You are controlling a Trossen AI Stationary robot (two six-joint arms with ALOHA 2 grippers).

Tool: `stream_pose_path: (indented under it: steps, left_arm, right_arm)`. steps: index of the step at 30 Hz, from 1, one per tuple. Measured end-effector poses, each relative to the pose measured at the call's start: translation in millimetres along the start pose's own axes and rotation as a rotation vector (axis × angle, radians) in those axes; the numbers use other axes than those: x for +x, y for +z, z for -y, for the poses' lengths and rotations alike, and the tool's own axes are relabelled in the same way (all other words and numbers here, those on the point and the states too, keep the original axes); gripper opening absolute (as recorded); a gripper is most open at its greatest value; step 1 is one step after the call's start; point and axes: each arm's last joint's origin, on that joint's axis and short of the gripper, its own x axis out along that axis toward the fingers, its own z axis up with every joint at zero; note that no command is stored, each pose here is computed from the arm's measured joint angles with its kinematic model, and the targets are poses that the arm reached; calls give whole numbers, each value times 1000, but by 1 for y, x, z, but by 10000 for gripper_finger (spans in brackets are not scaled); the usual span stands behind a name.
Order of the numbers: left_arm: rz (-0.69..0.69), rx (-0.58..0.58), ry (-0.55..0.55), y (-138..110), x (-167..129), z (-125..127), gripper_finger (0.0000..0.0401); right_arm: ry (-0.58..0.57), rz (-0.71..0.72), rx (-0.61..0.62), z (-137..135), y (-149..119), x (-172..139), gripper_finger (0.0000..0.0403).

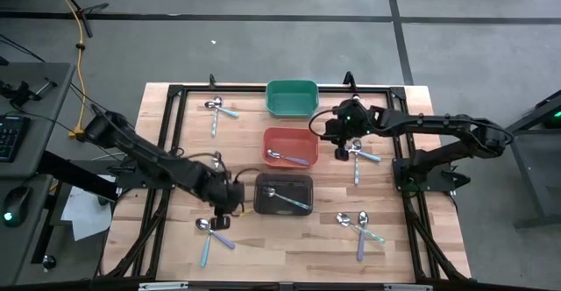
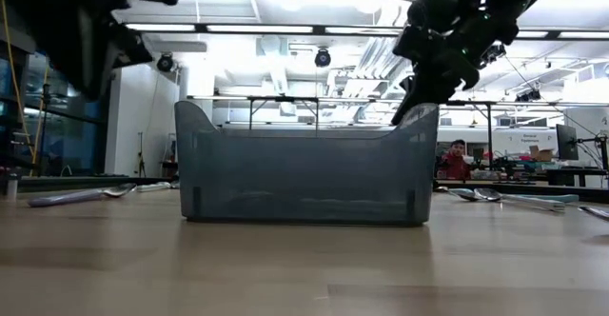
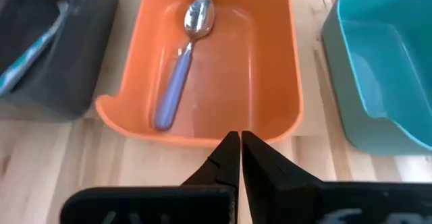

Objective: Sort silverware by color (type)
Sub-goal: Put the bottom left violet spoon into the orange bin

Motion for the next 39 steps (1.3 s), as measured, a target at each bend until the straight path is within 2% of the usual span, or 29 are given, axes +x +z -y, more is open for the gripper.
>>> stream_pose_path:
  steps: [9,13,20,27,39]
  left_arm:
    - [-88,64,15,-7,46,26,113]
    - [-136,81,1,-8,56,37,121]
    - [-187,126,-44,-14,60,56,124]
    - [-196,57,-54,-21,60,66,124]
    - [-189,15,-62,-22,60,70,124]
  right_arm:
    - [40,9,-22,-25,9,4,0]
    - [8,-3,-35,-37,11,5,0]
    - [3,-10,-68,-49,13,6,0]
    - [-4,-1,-79,-47,14,6,0]
    - [15,4,-71,-45,14,5,0]
